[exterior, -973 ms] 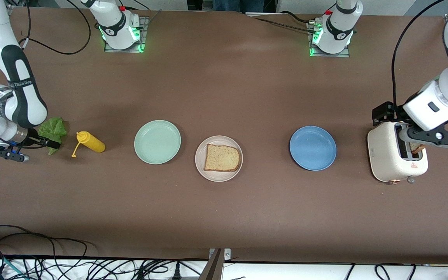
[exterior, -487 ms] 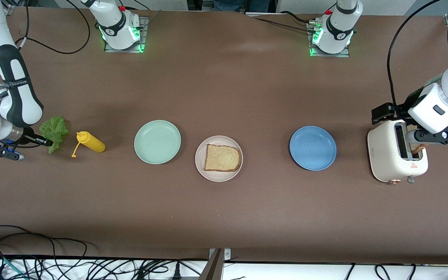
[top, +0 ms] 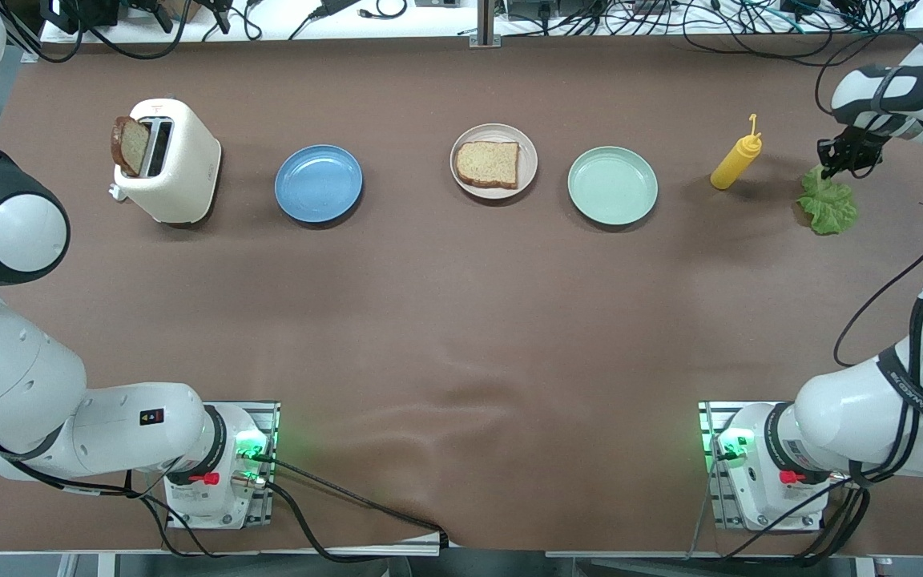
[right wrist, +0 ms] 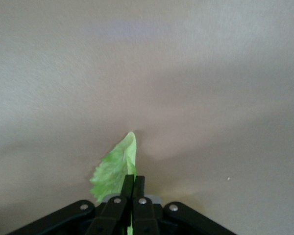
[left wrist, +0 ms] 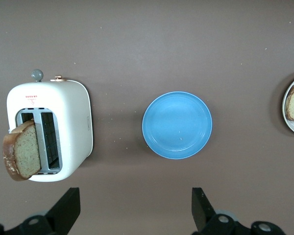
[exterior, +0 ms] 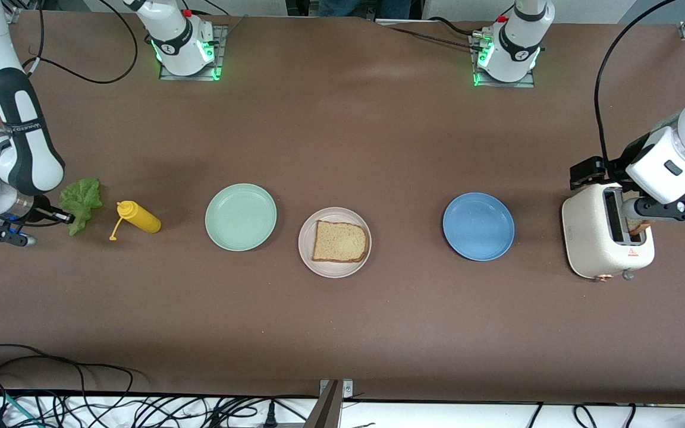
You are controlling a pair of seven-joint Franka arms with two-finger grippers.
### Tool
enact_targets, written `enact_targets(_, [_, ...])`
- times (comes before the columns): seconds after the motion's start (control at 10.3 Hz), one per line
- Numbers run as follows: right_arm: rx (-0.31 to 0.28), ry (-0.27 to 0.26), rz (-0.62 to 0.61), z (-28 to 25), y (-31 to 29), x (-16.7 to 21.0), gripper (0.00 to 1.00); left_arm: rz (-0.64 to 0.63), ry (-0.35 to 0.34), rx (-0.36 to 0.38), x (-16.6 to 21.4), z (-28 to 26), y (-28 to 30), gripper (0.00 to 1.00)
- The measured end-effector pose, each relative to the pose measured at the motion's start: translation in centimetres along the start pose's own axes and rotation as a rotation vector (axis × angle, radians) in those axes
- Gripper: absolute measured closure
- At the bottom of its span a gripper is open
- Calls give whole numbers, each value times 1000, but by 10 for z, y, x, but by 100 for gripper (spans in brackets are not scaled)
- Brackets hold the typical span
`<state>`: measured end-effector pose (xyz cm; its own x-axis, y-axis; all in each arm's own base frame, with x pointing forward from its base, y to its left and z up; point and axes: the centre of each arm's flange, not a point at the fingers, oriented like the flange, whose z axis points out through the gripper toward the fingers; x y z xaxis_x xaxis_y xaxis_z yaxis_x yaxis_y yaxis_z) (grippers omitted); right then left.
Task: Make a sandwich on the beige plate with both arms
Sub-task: 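Carry the lettuce with the right gripper onto the bread on the beige plate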
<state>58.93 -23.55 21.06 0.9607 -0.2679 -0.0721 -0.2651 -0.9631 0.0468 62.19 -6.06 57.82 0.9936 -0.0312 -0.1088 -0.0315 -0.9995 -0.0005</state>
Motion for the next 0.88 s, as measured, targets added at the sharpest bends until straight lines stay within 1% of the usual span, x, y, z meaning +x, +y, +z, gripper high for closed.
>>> enact_targets(0.1, [9, -31, -20, -17, -1, 8, 98, 2, 0, 0, 0, 0, 1, 0])
enact_targets(0.29, [34, -119, -58, -72, -6, 24, 98, 4, 0, 0, 0, 0, 2, 0])
enact_targets(0.58, [71, -225, -102, -172, -23, 24, 98, 7, 0, 0, 0, 0, 3, 0])
enact_targets(0.78, [83, -272, -119, -231, -53, 14, 98, 8, 0, 0, 0, 0, 4, 0])
enact_targets(0.88, [88, -282, -96, -252, -81, 10, 98, 8, 0, -1, 0, 0, 4, 0])
